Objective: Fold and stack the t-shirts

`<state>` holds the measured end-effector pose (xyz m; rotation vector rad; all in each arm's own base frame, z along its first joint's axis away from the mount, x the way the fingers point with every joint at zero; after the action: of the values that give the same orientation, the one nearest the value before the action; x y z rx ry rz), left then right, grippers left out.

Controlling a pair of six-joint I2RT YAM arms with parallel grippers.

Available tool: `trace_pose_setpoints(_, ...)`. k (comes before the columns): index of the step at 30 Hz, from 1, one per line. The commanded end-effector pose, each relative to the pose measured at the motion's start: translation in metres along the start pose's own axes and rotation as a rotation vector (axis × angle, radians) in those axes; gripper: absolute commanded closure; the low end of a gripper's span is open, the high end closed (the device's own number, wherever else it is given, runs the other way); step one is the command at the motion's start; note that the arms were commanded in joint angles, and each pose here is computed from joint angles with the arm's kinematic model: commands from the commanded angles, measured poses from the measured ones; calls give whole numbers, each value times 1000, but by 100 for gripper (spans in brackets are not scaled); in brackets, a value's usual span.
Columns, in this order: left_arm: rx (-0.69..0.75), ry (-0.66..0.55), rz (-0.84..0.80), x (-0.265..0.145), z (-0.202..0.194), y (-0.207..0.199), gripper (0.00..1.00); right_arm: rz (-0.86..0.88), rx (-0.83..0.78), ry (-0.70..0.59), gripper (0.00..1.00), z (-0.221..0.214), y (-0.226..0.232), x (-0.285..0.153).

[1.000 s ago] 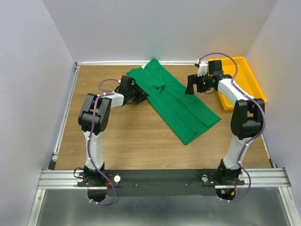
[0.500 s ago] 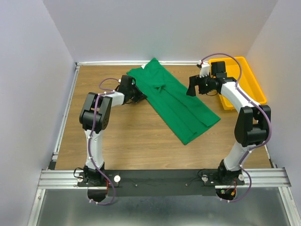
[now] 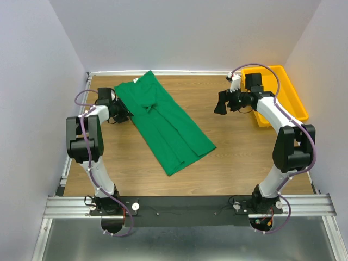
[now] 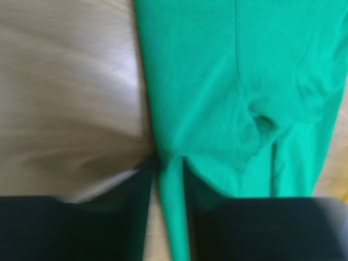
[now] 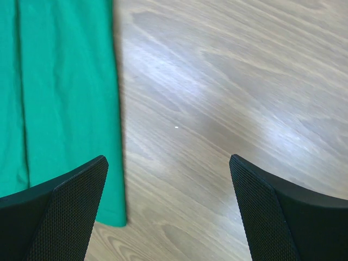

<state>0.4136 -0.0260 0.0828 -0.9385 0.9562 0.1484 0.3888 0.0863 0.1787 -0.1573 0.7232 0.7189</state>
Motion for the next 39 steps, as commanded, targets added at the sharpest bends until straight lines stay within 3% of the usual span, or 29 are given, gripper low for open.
trace_pose_setpoints(1, 161, 0, 9, -48, 9, -4, 51, 187, -122, -61, 0, 3, 21, -7)
trace_pose_setpoints(4, 362, -180, -124, -116, 29, -51, 43, 419, -393, -68, 0, -11, 57, -8)
trace_pose_setpoints(5, 369, -193, -128, -116, 30, -54, 43, 462, -473, -62, 0, -19, 65, -8)
trace_pose_setpoints(6, 465, -316, -185, -152, 37, -75, 42, 517, -665, -88, 0, -25, 75, -9)
trace_pose_setpoints(8, 608, -496, -269, -210, 25, -113, 37, 639, -830, -149, 0, -51, 91, -13)
trace_pose_setpoints(9, 708, -636, -202, -230, 27, -120, 29, 692, -1050, -204, 0, -59, 95, -18)
trace_pose_setpoints(10, 794, -718, -240, -245, 14, -136, 22, 734, -1135, -218, 0, -68, 98, -18)
trace_pose_setpoints(11, 849, -777, -269, -259, 4, -145, 8, 771, -1223, -189, 0, -77, 97, -17)
trace_pose_setpoints(12, 895, -823, -382, -286, -16, -155, 2, 802, -1340, -211, 0, -74, 96, -14)
trace_pose_setpoints(14, 921, -763, -583, -290, -43, -154, 2, 930, -1336, -164, 0, -77, 95, -13)
trace_pose_setpoints(17, 919, -494, -645, -259, -80, -145, 27, 973, -1351, -110, 0, -78, 87, -5)
trace_pose_setpoints(18, 952, -381, -663, -250, -120, -152, 36, 955, -1373, -103, 0, -76, 84, -2)
trace_pose_setpoints(19, 951, -265, -602, -236, -151, -140, 37, 941, -1383, -97, 1, -75, 81, -2)
trace_pose_setpoints(20, 938, -252, -542, -229, -171, -135, 37, 925, -1373, -95, 1, -73, 80, -1)
trace_pose_setpoints(21, 1016, -91, -561, -225, -233, -123, 37, 913, -1356, -102, 2, -71, 77, -1)
trace_pose_setpoints(22, 960, -31, -522, -223, -257, -114, 37, 907, -1332, -127, 2, -68, 78, -1)
trace_pose_setpoints(26, 1035, 195, -258, -195, -345, -58, 36, 890, -1266, -153, 3, -67, 74, -2)
trace_pose_setpoints(32, 1103, 292, 40, -164, -378, 0, 36, 880, -1201, -133, 3, -73, 69, -3)
trace_pose_setpoints(39, 1150, 188, 217, -136, -372, 16, 38, 877, -1149, -145, 3, -80, 74, -2)
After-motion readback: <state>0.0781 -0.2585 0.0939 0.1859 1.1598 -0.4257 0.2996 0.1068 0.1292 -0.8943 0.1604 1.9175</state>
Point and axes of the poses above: each gripper's point midway between its finger pads, its own x axis out along the fingers, its own y axis along the line the jaws close on, z = x × y, the point moved 7 cm from there along -x, back along the fingers, and after that the axes turned 11 degrees about -x, right-handed, at the moved point
